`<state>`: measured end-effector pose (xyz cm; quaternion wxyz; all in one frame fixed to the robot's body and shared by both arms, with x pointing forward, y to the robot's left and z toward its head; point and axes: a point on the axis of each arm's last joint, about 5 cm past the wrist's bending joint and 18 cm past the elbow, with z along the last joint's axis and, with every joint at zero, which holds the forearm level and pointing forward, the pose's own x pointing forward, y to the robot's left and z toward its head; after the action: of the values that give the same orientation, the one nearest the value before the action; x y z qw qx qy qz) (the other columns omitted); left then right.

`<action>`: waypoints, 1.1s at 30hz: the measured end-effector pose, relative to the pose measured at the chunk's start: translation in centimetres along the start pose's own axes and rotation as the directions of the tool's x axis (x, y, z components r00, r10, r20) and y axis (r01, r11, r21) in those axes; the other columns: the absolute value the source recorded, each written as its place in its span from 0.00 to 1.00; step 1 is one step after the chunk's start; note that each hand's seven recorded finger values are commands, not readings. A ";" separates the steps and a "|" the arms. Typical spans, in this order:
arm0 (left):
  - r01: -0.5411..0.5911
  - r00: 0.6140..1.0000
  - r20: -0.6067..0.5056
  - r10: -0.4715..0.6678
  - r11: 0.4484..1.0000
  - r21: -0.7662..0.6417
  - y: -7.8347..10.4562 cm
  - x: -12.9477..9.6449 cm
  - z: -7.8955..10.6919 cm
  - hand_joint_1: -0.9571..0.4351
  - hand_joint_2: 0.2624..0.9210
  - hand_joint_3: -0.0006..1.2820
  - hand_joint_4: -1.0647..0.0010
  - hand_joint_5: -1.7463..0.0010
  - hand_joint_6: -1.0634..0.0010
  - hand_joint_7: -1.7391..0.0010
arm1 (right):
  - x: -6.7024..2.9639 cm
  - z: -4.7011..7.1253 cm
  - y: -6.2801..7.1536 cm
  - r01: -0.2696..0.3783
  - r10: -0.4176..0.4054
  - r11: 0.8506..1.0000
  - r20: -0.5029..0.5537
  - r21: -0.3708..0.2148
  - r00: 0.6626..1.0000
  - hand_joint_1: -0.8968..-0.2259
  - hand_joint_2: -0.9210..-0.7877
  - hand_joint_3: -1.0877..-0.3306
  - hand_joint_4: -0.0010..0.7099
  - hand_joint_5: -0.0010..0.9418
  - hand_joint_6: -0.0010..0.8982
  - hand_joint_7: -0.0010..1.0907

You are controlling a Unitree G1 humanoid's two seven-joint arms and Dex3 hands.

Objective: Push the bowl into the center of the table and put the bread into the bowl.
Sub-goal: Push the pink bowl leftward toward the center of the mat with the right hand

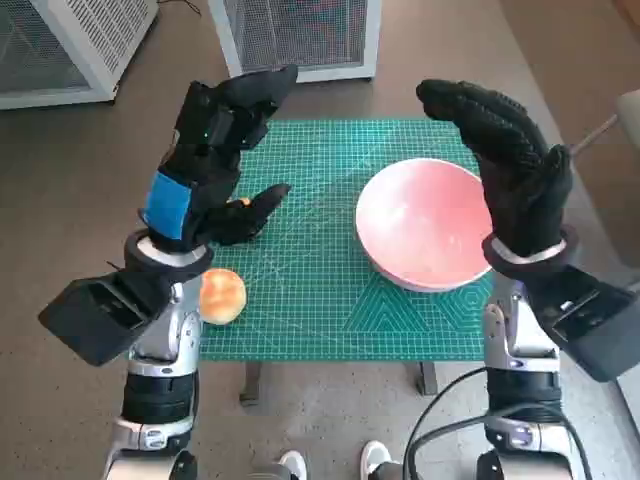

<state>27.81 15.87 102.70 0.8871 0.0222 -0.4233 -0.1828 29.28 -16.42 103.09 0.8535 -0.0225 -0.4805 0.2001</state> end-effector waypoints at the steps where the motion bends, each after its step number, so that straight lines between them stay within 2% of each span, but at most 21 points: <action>1: 0.000 1.000 0.000 0.000 1.000 0.000 0.0 0.0 0.0 0.31 1.00 0.31 0.76 0.93 1.00 0.48 | 0.00 0.0 0.0 0.000 0.000 1.000 0.000 0.000 1.000 0.57 0.00 0.75 0.34 0.00 0.00 0.55; 13: 0.000 1.000 -0.001 0.000 1.000 0.001 0.0 0.0 0.0 0.31 1.00 0.31 0.77 0.91 1.00 0.48 | 0.00 0.0 0.0 0.000 0.000 1.000 0.000 0.001 1.000 0.57 0.00 0.75 0.34 0.00 0.00 0.55; 14: 0.000 1.000 -0.001 0.000 1.000 0.001 0.0 0.0 0.0 0.31 1.00 0.31 0.79 0.90 1.00 0.48 | 0.00 0.0 0.0 0.000 0.000 1.000 0.000 0.001 1.000 0.57 0.00 0.75 0.34 0.00 0.00 0.55; 17: 0.001 1.000 -0.001 -0.001 1.000 0.001 0.0 0.0 0.0 0.31 1.00 0.31 0.94 0.72 1.00 0.48 | -0.01 0.0 0.0 0.000 0.000 1.000 0.000 0.001 1.000 0.57 0.00 0.75 0.34 0.00 0.00 0.55; 20: 0.001 1.000 -0.001 -0.001 1.000 0.002 0.0 0.0 0.0 0.31 1.00 0.31 0.98 0.67 1.00 0.48 | -0.05 0.0 0.0 0.001 -0.001 1.000 -0.001 0.001 1.000 0.57 0.00 0.75 0.34 0.00 0.00 0.55; 33: 0.000 1.000 -0.003 0.000 1.000 0.001 0.0 0.0 0.0 0.31 1.00 0.30 1.00 0.66 1.00 0.48 | -0.09 -0.1 0.0 0.003 -0.003 1.000 -0.003 0.002 1.000 0.57 0.00 0.75 0.34 0.00 0.00 0.55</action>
<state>27.83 15.90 102.66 0.8878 0.0230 -0.4221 -0.1822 29.28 -16.43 102.98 0.8546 -0.0213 -0.4790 0.1994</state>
